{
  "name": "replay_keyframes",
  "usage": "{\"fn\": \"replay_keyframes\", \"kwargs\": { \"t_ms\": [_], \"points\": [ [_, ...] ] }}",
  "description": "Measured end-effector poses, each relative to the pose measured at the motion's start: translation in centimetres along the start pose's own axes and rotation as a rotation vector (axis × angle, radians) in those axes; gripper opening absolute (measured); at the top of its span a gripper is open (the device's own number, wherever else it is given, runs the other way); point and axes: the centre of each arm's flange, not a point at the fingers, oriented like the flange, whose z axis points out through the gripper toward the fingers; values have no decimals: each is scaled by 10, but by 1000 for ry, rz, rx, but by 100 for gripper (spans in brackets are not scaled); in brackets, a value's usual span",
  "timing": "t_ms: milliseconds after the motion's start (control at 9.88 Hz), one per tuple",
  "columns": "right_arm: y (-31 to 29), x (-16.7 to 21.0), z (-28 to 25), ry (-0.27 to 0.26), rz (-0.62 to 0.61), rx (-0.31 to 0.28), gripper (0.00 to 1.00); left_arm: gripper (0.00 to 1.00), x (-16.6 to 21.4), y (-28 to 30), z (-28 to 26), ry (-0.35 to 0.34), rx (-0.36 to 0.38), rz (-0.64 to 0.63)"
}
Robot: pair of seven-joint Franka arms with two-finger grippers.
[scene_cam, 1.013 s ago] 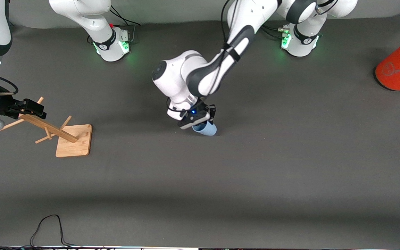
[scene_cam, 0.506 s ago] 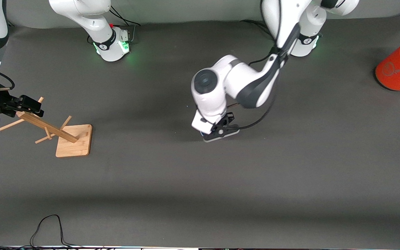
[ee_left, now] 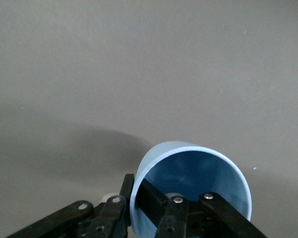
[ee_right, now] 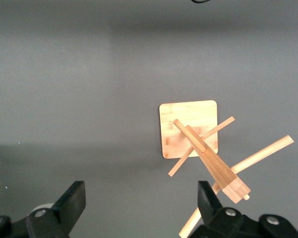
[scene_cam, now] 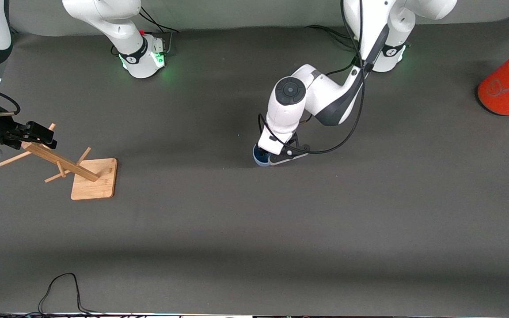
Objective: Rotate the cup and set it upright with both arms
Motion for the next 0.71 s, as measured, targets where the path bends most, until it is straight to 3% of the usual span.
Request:
{"fn": "replay_keyframes", "kwargs": {
  "t_ms": [405,709],
  "points": [
    [0,0,0,3,-1,0,100,8,-20,-4,20,-9,10,-21],
    [0,1,-1,10,-1,0,100,19,-21,-8,29,-15,22,-24]
  ]
}}
